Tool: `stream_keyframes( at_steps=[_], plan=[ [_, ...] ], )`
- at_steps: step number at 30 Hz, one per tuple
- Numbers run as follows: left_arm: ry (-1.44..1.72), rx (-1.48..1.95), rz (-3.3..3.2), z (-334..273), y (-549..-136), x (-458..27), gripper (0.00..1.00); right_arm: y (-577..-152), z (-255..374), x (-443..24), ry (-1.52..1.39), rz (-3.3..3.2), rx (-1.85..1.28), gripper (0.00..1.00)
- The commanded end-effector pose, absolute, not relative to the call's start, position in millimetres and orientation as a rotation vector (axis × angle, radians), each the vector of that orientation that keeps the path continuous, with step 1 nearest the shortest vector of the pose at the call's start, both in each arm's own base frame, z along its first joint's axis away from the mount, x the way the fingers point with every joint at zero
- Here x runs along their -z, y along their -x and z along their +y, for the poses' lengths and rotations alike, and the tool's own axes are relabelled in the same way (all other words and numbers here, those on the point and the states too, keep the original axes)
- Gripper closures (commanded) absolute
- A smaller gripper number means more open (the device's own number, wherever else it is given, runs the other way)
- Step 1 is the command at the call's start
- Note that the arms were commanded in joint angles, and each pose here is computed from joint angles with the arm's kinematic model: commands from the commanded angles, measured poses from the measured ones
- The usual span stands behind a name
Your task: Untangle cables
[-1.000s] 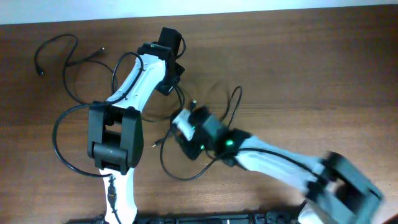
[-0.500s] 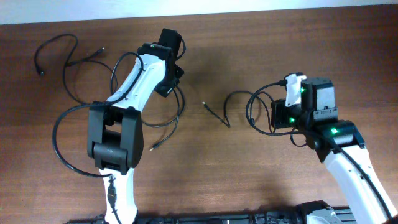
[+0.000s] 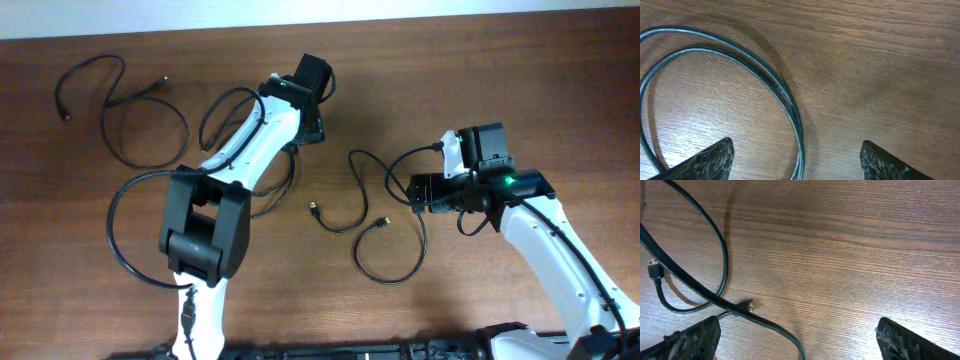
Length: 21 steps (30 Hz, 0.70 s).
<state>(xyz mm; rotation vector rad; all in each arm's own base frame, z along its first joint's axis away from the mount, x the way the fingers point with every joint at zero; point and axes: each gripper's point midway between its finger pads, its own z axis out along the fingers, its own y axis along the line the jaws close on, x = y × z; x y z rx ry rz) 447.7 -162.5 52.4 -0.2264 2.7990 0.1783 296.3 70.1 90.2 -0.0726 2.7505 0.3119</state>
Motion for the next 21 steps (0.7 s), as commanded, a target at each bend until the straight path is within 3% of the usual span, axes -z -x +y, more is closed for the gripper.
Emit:
stream_keyframes(
  at_steps=[1, 5, 7, 9, 10, 13, 17, 21],
  plan=[
    [0.32, -0.243, 2.815, -155, -446, -27, 0.28, -295, 72, -91, 0.086, 2.751, -0.32, 0.03],
    [0.436, -0.107, 2.935, -174, -430, 7, 0.35, -295, 72, -90, 0.085, 2.753, -0.32, 0.02],
    [0.64, -0.092, 2.925, -176, -426, 18, 0.53, -293, 72, -90, 0.085, 2.76, -0.319, 0.02],
    [0.7, -0.101, 2.919, -175, -424, 24, 0.6, -288, 71, -88, 0.083, 2.783, -0.318, 0.02],
    [0.7, -0.104, 2.924, -175, -424, 26, 0.76, -286, 71, -87, 0.081, 2.793, -0.317, 0.02],
    [0.704, -0.09, 2.959, -177, -417, 33, 0.98, -285, 71, -87, 0.081, 2.797, -0.317, 0.02],
    [0.449, -0.147, 3.046, -171, -406, 38, 1.0, -285, 71, -86, 0.081, 2.798, -0.317, 0.02],
    [0.173, -0.14, 3.066, -169, -401, 1, 1.0, -285, 71, -86, 0.081, 2.798, -0.317, 0.01]
  ],
)
